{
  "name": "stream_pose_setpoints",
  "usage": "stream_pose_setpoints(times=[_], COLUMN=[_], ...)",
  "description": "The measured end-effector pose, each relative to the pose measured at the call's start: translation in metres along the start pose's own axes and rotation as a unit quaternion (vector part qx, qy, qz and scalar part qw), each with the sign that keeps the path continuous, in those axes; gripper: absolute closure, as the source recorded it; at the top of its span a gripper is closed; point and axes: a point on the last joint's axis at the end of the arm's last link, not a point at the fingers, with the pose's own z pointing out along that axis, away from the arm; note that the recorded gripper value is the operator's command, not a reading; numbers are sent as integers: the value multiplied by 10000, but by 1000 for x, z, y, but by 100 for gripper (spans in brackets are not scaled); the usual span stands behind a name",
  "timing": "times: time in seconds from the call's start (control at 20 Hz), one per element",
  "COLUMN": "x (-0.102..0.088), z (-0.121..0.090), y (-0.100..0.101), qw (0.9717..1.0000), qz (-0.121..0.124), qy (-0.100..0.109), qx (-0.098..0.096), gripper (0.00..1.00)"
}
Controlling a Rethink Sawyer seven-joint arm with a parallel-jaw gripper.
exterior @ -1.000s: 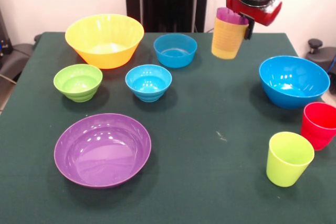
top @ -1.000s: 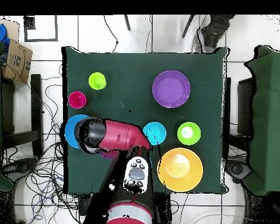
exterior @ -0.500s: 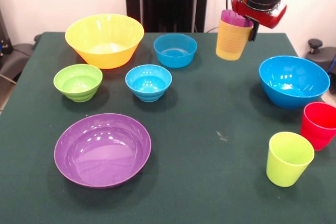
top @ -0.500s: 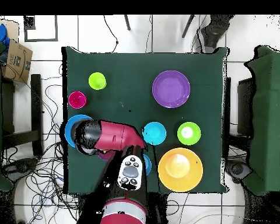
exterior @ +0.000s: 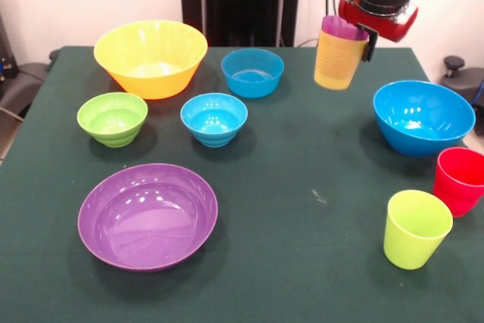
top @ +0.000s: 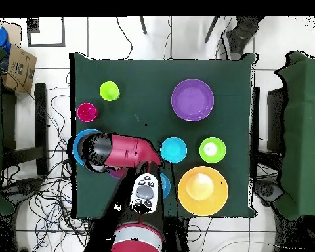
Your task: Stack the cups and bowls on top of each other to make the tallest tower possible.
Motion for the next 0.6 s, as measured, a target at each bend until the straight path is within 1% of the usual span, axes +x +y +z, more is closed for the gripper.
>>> stream_pose_setpoints(times=[0.3, 0.6], x=[-9, -21], z=[-9, -23], y=[6, 16], qw=[9999, 9997], qz=[-7, -21], qy=[-102, -198], qx=[-76, -161], gripper=[100, 100])
